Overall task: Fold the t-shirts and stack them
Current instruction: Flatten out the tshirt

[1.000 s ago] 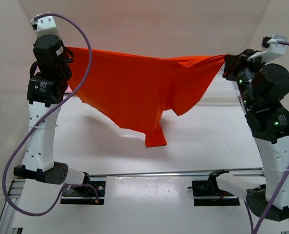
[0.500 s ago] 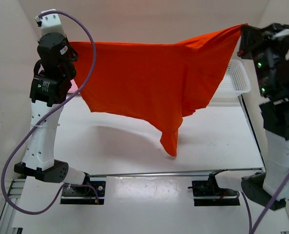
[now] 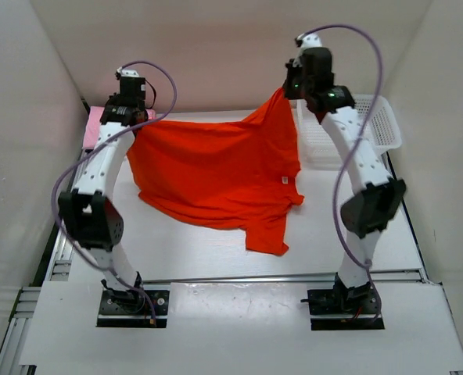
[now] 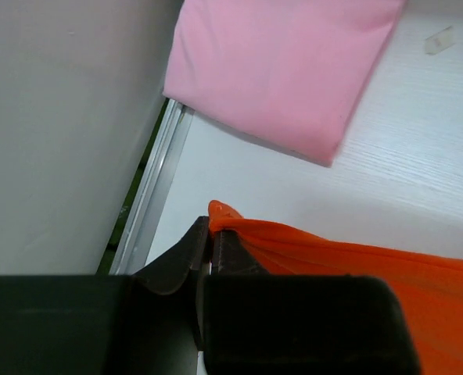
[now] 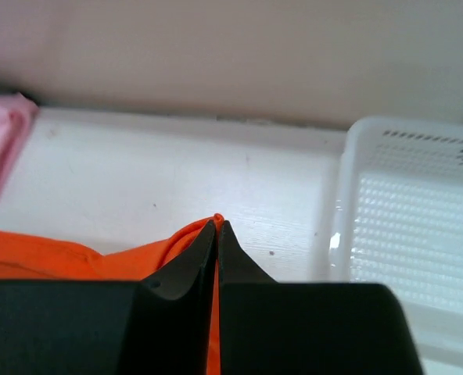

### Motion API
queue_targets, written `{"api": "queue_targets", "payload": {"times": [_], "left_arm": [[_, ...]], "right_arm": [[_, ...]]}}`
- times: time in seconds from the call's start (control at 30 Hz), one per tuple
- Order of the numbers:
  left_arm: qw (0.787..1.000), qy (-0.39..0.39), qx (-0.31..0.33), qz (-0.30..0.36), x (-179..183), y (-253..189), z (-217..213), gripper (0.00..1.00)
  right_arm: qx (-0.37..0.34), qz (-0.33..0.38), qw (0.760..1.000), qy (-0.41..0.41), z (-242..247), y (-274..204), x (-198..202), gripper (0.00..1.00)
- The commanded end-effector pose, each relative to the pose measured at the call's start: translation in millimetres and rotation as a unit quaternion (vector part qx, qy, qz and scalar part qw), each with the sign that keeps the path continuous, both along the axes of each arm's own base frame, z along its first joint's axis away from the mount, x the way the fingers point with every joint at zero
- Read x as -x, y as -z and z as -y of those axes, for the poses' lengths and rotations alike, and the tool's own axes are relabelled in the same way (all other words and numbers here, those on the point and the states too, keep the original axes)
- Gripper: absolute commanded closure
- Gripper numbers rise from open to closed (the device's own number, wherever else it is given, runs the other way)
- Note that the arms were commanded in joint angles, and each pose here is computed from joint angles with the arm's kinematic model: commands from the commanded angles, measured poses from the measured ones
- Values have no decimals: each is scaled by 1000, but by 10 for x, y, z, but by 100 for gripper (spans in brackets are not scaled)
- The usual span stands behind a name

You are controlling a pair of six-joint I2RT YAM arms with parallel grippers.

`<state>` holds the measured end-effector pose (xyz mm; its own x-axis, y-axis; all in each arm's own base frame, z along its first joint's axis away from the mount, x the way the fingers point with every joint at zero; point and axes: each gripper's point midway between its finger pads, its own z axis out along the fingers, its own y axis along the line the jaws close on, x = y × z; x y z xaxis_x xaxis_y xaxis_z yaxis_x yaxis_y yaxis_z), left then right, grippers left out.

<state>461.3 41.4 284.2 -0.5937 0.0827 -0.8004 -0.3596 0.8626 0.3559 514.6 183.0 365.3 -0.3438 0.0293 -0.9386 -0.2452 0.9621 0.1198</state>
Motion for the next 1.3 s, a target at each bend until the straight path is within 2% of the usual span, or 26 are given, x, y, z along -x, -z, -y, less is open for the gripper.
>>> {"api": "queue_targets", "payload": {"times": [0.0, 0.03, 0.07, 0.13, 0.27, 0.43, 0.53, 0.77, 1.0, 1.1, 1.2, 1.23, 1.27], "left_arm": [[1000, -7, 11, -3, -289, 126, -111, 89], [1000, -7, 10, -11, -469, 248, -94, 89], [1000, -11, 10, -15, -551, 315, -133, 89], [1000, -12, 9, -27, -783, 533, -113, 89], [999, -21, 4, -43, -1052, 856, -164, 89], [999, -34, 3, -26, -1253, 893, -271, 89], [999, -34, 4, -9, -1336, 864, -267, 89], [1000, -30, 8, -3, -1285, 819, -257, 89], [998, -20, 12, -54, -907, 1041, -238, 89], [999, -20, 13, -49, -899, 984, -238, 89], [999, -20, 10, -32, -1018, 900, -198, 89], [999, -20, 10, -26, -1129, 920, -191, 88], [999, -24, 7, -23, -1190, 935, -204, 88]], "right_arm": [[-22, 10, 1000, -14, -188, 114, -339, 99], [-30, 13, 999, -11, -226, 129, -424, 99], [-30, -8, 999, -9, -281, 409, -564, 99], [-34, -14, 999, 3, -323, 649, -752, 99], [-21, -31, 998, 55, -171, 1015, -953, 99], [-50, -33, 983, 173, 384, 998, -1065, 99], [-81, -39, 976, 197, 621, 906, -1024, 99], [-97, -71, 981, 150, 535, 888, -714, 99], [-81, -128, 984, 98, 209, 1216, -295, 99], [-75, -128, 986, 82, 55, 1217, -246, 99], [-81, -119, 988, 59, -116, 1189, -403, 99], [-88, -100, 989, 57, -148, 1032, -496, 99], [-93, -110, 988, 61, -191, 1186, -602, 99]]}}
